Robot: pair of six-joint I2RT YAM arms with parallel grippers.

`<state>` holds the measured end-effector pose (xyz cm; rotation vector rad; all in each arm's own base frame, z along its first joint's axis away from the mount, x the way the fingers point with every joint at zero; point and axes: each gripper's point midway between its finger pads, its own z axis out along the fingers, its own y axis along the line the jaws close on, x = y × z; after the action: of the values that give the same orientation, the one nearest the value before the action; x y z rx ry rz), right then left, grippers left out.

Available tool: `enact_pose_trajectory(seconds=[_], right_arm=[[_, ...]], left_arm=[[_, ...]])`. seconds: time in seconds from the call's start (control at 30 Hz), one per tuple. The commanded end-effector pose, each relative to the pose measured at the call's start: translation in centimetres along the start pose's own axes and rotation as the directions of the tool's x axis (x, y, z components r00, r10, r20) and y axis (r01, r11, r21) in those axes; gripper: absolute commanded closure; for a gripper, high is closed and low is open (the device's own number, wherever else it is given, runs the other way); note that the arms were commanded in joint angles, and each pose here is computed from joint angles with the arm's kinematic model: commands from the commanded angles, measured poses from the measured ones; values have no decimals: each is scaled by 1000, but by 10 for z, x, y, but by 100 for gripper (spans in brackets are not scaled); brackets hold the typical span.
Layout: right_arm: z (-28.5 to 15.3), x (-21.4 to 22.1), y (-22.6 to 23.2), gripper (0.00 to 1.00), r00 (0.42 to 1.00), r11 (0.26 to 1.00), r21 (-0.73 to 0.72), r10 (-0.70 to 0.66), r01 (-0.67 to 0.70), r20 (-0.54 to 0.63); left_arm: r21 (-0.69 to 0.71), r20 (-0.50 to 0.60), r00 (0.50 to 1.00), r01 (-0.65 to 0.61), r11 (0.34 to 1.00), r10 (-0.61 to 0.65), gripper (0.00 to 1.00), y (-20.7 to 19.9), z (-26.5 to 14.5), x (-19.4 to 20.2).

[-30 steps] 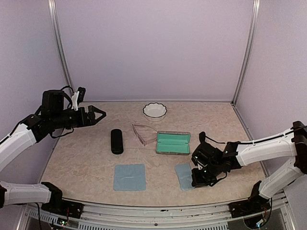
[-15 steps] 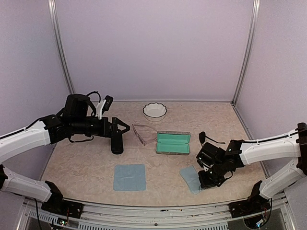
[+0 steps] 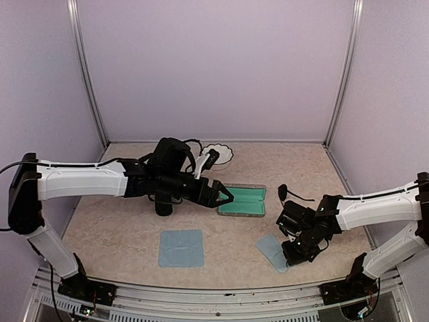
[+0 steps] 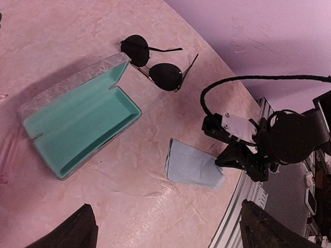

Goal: Organize the sunglasses
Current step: Pick up the folded cleaning cloth from the center of the board.

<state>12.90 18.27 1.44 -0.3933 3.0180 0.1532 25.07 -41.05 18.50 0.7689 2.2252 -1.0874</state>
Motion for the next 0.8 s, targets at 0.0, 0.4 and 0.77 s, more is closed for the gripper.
enact_pose_trajectory(seconds=[0.0, 0.4, 0.77], right_arm=[[4, 12, -14, 100, 1000, 1000, 27, -10, 11, -25], [3, 11, -6, 100, 1000, 998, -50, -24, 24, 8], [0, 11, -5, 100, 999, 997, -78, -28, 30, 25]], left_arm=[[68, -42, 999, -27, 997, 30, 9, -22, 38, -2], [70, -191, 981, -28, 997, 41, 19, -31, 139, 26], [51, -236, 969, -67, 996, 78, 24, -36, 186, 44]])
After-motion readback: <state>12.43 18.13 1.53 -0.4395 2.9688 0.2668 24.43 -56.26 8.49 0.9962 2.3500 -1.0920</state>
